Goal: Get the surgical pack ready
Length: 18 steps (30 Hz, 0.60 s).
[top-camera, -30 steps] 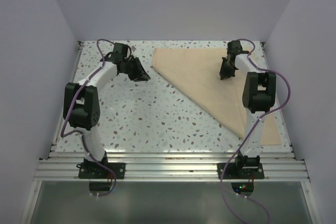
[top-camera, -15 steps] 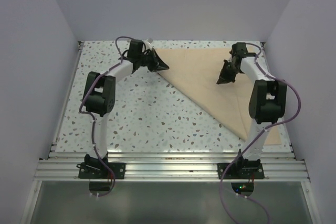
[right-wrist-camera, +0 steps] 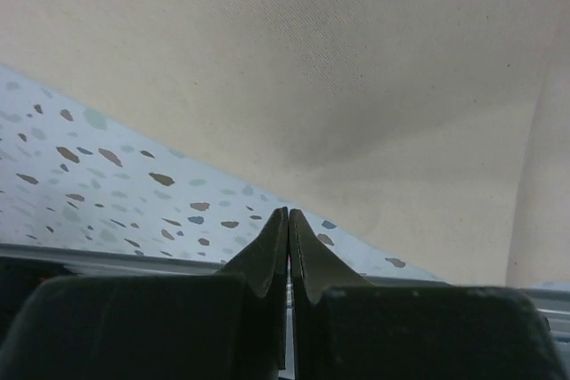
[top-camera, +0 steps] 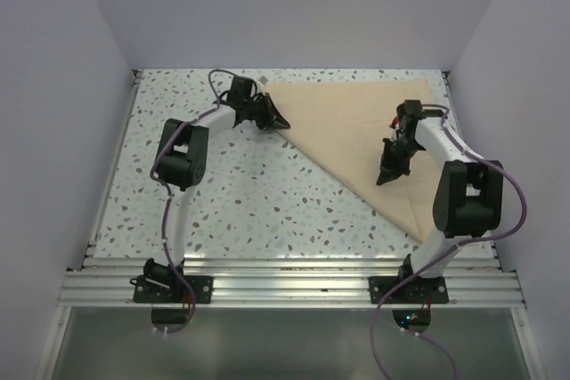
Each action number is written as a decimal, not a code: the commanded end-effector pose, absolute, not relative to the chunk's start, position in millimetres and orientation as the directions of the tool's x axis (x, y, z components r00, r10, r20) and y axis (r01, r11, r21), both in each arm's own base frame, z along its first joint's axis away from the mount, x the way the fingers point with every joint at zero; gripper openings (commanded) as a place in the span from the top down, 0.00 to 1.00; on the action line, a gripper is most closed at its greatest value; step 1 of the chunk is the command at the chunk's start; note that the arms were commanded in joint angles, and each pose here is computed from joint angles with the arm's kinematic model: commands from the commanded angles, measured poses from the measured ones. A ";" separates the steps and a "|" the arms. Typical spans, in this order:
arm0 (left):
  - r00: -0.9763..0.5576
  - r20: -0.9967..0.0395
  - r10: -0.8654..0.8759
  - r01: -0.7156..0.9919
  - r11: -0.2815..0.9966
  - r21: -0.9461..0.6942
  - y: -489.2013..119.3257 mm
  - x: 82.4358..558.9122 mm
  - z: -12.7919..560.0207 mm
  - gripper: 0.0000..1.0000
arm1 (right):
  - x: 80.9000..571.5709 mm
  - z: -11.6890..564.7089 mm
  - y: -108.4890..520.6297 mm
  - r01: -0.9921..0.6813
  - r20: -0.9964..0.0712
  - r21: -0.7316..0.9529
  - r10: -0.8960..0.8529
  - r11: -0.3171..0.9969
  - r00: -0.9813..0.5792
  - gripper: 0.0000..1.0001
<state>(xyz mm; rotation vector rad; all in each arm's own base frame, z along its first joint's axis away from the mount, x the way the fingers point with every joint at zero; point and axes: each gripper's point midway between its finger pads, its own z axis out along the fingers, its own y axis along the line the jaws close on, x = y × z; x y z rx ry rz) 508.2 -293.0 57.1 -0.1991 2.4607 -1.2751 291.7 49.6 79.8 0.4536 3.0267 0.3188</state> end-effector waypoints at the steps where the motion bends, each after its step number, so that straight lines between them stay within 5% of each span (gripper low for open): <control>1: -0.924 -0.275 -0.265 0.055 0.620 -0.783 -293.0 508.7 47.8 1.00 | 277.3 80.1 45.3 0.239 -0.028 0.204 0.250 0.949 -0.968 1.00; 11: -0.947 -0.200 -0.252 -0.054 0.737 -0.673 -266.4 497.4 -1.7 1.00 | 271.6 45.2 42.8 0.235 0.033 0.180 0.233 0.955 -0.972 1.00; 18: -0.936 -0.283 -0.208 0.043 0.732 -0.680 -273.3 498.5 35.9 0.90 | 273.1 33.2 48.8 0.258 0.063 0.204 0.250 0.944 -0.966 1.00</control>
